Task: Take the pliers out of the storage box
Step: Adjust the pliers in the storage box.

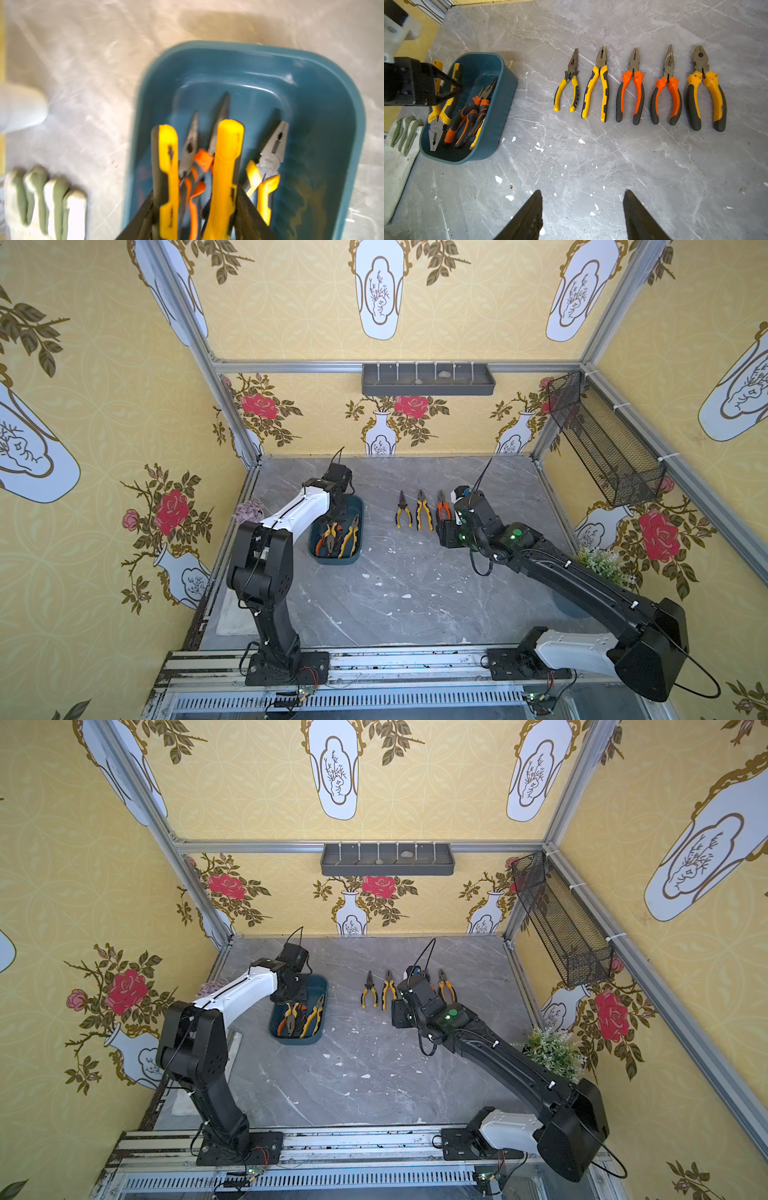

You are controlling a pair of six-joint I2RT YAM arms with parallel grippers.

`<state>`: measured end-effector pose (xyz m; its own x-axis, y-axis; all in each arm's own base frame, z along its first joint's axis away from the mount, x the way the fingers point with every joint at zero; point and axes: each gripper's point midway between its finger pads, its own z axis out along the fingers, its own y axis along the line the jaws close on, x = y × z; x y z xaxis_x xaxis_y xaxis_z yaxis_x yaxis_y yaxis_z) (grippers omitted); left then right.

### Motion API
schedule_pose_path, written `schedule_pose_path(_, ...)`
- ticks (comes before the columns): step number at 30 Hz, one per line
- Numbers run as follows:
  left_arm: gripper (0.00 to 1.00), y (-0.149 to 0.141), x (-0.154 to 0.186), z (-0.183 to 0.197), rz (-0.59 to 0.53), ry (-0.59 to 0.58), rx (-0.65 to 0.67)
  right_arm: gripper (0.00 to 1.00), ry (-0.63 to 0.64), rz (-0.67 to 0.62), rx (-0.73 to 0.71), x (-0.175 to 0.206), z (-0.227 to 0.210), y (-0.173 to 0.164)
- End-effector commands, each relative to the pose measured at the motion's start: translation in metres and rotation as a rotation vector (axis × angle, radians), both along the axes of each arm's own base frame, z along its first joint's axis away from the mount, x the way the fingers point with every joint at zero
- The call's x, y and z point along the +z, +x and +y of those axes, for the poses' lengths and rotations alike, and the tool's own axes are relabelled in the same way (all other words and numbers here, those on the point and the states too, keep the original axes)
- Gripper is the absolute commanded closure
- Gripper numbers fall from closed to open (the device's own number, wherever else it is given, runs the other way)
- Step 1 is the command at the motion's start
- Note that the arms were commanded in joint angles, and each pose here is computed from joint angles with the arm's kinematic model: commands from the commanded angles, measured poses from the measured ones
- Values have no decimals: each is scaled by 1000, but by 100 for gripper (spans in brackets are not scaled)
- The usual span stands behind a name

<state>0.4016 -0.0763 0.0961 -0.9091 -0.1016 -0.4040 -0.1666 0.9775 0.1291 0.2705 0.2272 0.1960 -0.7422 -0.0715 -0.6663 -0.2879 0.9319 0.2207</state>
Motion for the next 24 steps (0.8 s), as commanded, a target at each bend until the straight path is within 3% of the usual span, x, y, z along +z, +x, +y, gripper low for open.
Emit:
schedule_pose_path(1,73,-15,0,31,-11,30,163,38,23,-6,-1,3,3,0)
schedule_pose_path(13,72,-35,-20,47,-114,-127,517,38,46,11,6,-1,6,-4)
schedule_pose_path(20,90,-36,-3,54,-234,-217,772,38,51,23,12,-5,10,-7)
schedule_pose_path(24,90,-43,5,58,-309,-302,925,38,53,32,13,-9,11,-9)
